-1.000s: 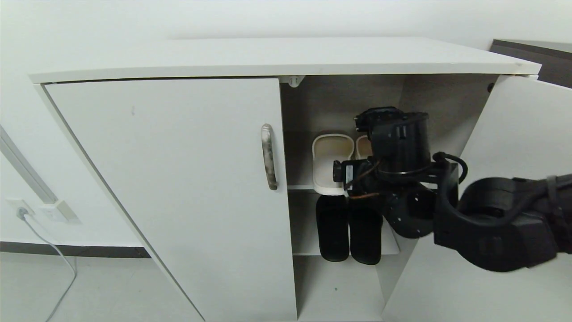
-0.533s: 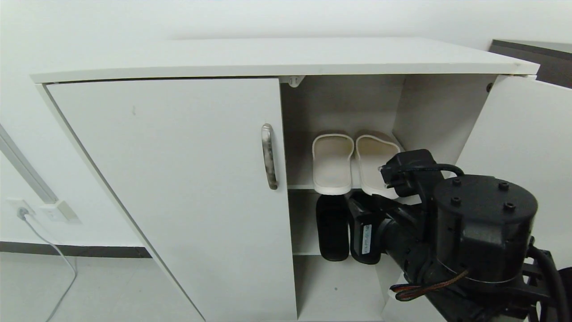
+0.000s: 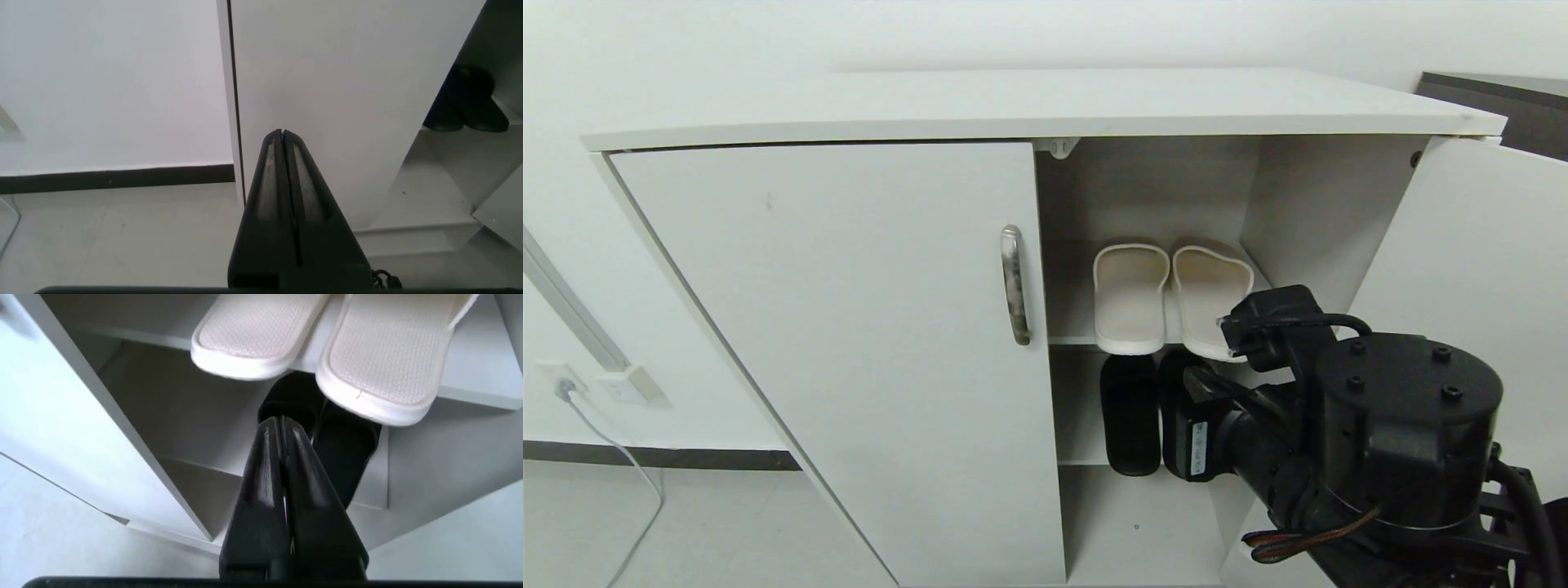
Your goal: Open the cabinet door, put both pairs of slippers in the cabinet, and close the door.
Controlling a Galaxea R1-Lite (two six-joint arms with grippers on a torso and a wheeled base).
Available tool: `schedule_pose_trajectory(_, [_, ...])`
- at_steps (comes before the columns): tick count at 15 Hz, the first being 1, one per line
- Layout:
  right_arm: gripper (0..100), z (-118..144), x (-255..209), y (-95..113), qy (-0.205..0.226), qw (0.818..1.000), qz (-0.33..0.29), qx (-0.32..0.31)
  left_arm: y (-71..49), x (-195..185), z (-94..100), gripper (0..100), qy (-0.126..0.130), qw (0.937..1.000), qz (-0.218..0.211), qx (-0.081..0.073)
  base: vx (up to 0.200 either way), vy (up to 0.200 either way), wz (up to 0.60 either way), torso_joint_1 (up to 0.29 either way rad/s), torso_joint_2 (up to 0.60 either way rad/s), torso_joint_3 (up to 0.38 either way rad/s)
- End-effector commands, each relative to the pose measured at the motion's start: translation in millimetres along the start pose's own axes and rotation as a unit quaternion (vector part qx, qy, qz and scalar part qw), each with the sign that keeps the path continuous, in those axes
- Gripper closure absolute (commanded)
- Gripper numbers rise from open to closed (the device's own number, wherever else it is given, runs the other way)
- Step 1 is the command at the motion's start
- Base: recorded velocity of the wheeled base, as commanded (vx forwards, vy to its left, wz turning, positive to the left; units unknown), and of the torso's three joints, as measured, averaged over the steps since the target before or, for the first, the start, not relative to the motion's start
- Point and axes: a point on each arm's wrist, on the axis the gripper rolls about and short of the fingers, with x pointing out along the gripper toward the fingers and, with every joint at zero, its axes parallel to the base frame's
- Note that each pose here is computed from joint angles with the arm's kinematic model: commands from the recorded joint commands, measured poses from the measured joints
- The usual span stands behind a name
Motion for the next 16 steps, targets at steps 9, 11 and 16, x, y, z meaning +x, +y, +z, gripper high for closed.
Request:
schedule_pose_trajectory(9, [100,-9.1,1.4,-0.4,0.013,1.000,-0.002,-0.014,0.0,0.1,-0.1,100,0.001,1.0000,0.000,0.000,-0.200,0.000,0.00,0.004,0.00,0.003])
schedule_pose_trajectory(11, [100,-9.1,1.4,-0.4,0.013,1.000,-0.002,-0.013,0.0,0.1,-0.1,100,0.001,1.0000,0.000,0.000,-0.200,0.000,0.00,-0.002,0.00,0.000])
schedule_pose_trajectory(16, [100,-9.0,2.2,-1.3,0.013,1.000,-0.003,-0.012,0.0,0.1,-0.1,100,0.001,1.0000,0.000,0.000,-0.200,0.000,0.00,0.005,0.00,0.001])
